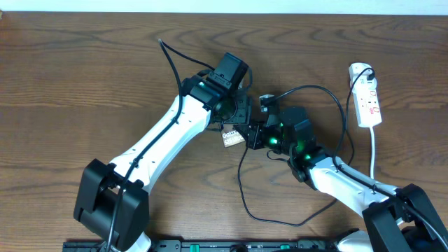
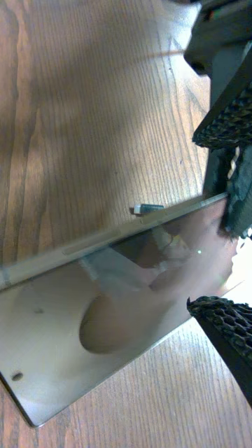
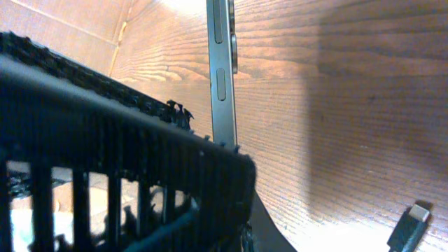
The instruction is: Plug charger to phone and switch on socket
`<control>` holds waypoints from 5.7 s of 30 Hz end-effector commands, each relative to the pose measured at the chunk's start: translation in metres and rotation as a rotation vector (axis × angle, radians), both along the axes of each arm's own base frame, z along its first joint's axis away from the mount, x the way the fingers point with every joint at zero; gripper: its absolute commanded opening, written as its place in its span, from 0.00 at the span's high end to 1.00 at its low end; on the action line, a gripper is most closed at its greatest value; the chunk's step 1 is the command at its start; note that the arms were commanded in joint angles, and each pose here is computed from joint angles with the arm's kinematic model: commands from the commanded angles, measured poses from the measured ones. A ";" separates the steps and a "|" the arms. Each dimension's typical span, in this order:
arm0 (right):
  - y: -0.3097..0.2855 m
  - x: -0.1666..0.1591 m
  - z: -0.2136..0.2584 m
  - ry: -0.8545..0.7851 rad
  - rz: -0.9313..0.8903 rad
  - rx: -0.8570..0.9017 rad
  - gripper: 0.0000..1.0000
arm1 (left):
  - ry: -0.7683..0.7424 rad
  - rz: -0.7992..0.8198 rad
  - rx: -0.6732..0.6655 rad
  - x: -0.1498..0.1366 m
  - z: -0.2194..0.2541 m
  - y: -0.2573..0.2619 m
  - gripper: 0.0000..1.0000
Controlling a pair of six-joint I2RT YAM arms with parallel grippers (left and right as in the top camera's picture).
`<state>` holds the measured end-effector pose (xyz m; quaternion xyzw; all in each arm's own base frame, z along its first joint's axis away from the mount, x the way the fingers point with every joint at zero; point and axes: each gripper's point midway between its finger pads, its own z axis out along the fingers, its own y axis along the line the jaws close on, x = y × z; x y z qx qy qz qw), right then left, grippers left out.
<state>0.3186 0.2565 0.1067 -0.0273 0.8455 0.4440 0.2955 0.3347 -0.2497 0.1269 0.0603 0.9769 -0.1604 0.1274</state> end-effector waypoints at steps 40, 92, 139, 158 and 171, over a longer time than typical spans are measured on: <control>-0.024 0.019 0.148 -0.257 0.134 0.483 0.99 | -0.126 -0.497 -1.043 0.008 0.192 -0.035 0.41; -0.078 0.019 -0.018 0.119 -0.073 -0.044 0.26 | -0.056 0.174 0.062 0.044 -0.025 0.077 0.93; -0.077 -0.092 -0.052 0.909 -0.033 -0.667 0.01 | 0.334 0.176 -0.476 0.043 -0.049 0.050 0.93; -0.056 -0.027 -0.102 0.774 -0.151 -0.761 0.64 | 0.304 0.245 -0.516 0.060 -0.043 0.087 0.93; -0.058 -0.040 -0.130 0.848 -0.130 -0.821 0.64 | 0.304 0.246 -0.516 0.060 -0.043 0.087 0.93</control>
